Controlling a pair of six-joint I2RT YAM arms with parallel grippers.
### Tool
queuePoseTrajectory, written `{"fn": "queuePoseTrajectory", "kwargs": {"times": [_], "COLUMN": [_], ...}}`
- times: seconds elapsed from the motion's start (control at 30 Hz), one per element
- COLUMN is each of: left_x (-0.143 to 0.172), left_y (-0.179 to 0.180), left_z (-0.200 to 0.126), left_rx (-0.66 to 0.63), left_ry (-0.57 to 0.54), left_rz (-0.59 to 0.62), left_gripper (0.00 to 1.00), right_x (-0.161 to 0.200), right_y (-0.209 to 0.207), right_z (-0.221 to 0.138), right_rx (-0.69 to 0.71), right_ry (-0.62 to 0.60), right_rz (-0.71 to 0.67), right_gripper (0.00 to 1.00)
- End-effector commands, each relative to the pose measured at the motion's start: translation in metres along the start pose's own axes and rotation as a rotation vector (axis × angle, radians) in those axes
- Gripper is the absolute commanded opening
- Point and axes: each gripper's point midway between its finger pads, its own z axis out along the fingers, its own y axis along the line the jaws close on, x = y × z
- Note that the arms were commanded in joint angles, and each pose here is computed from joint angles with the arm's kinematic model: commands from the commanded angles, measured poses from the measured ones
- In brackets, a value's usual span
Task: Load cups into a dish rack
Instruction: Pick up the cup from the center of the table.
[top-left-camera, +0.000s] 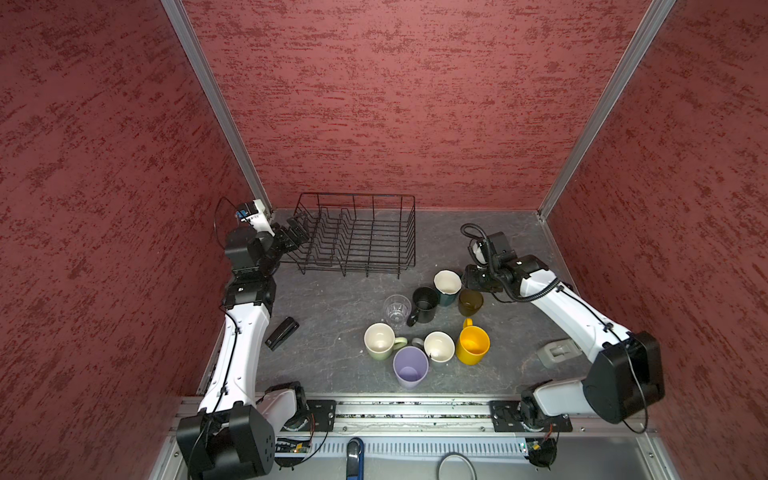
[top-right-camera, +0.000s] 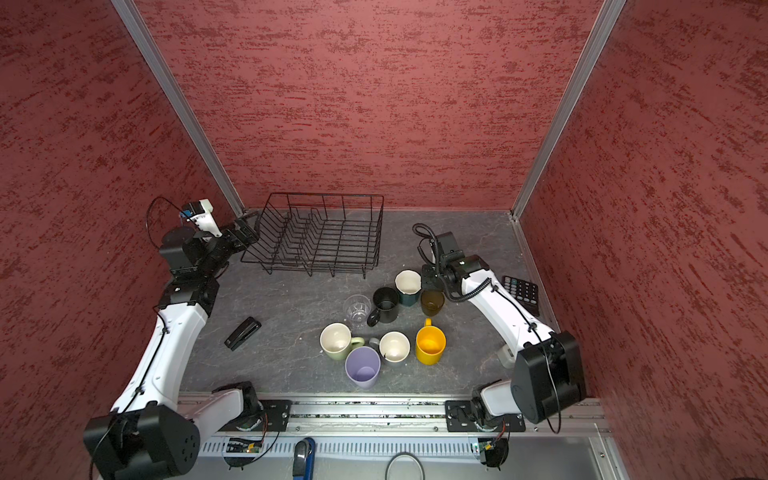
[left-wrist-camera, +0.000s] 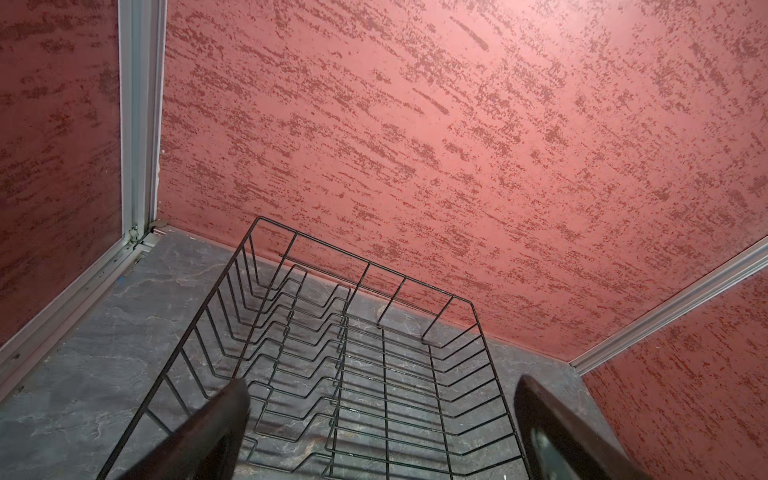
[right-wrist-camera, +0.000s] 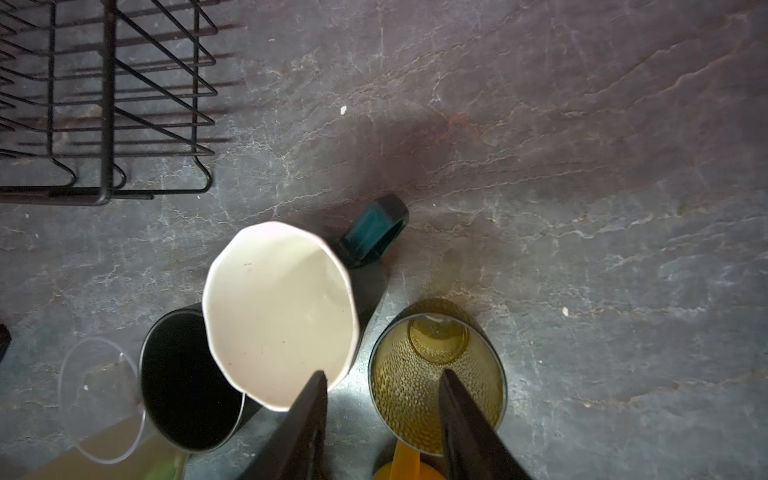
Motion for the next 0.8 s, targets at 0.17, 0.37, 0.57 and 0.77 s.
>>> {"fn": "queuePoseTrajectory", "kwargs": {"times": [0.17, 0.37, 0.57, 0.77], "left_x": [-0.005, -0.006, -0.006, -0.007], "left_y": [0.003, 0.005, 0.005, 0.005], "left_z": [-0.006, -0.007, -0.008, -0.008], "left_rx": [-0.012, -0.017, -0.020, -0.021], "left_ry": [-0.023, -0.028, -0.030, -0.035], "left_rz": [0.017, 0.011, 0.011, 0.010], "left_gripper": [1.00, 1.00, 1.00, 1.00], "right_x": [-0.020, -0.014, -0.017, -0.020], "right_y": [0.012, 0.016, 0.019, 0.019], "right_z": [0.005, 0.019, 0.033, 0.048], "right_rx": [-0.008, -0.013, -0.010, 0.021], "right_ry": [-0.046, -0.018, -0.018, -0.002], "right_rz": [-0.020, -0.025, -0.029, -0.043], "right_gripper": [0.43, 0.41, 0.36, 0.31]}}
